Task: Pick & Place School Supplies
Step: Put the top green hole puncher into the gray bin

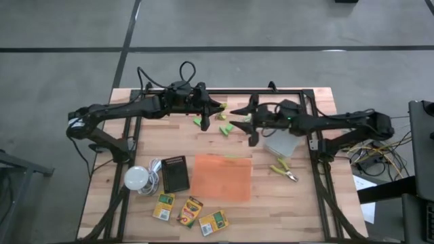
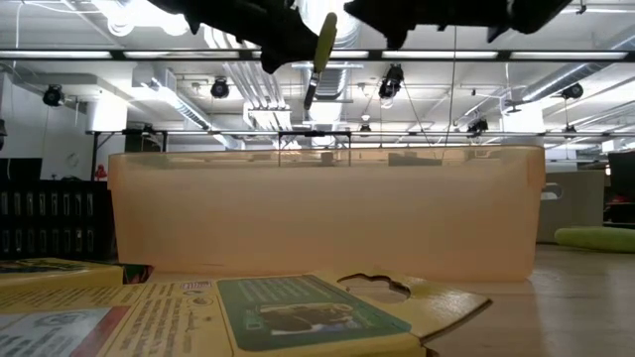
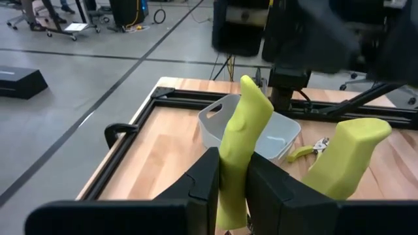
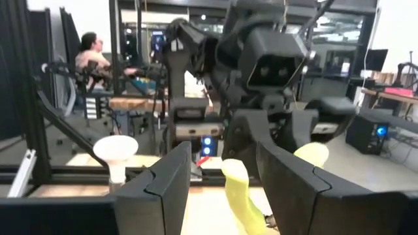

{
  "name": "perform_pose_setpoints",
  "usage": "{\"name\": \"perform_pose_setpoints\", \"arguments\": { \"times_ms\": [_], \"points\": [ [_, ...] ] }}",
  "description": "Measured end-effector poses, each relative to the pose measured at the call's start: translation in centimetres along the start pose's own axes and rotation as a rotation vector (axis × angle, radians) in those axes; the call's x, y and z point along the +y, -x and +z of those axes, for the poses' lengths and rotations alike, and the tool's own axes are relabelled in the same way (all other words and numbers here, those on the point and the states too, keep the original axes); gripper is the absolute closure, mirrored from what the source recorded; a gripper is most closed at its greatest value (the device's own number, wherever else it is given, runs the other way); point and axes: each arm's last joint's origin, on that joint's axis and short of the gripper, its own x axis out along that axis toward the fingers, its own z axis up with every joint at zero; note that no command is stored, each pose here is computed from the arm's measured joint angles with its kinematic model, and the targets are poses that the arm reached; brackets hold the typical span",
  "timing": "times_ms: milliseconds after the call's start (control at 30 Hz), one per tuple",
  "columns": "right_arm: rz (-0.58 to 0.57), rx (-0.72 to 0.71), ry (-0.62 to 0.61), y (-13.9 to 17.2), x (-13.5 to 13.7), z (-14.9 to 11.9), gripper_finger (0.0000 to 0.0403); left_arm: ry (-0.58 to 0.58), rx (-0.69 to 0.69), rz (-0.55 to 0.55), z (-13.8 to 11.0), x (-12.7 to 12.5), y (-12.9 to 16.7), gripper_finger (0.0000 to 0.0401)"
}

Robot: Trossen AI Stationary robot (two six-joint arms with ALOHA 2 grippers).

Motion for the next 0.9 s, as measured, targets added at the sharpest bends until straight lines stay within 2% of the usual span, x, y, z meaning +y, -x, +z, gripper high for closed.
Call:
{"name": "perform_pose_setpoints", "arguments": {
  "times_ms": [200, 467, 633, 900],
  "points": [
    [0.001, 0.042, -0.002, -1.8, -0.2, -1.2, 0.0234, -0.022, -0.001, 0.002, 0.0, 0.0, 0.0, 0.034],
    [0.001, 0.062, -0.005, -2.5, -0.2, -1.8, 0.024, -0.031, -0.001, 0.004, 0.0, 0.2, 0.1, 0.034],
    [0.001, 0.053, 0.001, -2.5, -0.3, -1.5, 0.0272, -0.031, -0.002, 0.002, 0.0, 0.1, 0.1, 0.034],
    [-0.008, 0.08, 0.005, -2.5, -0.3, -1.7, 0.0348, -0.03, 0.007, -0.002, -0.1, 0.1, 0.0, 0.034]
  ]
}}
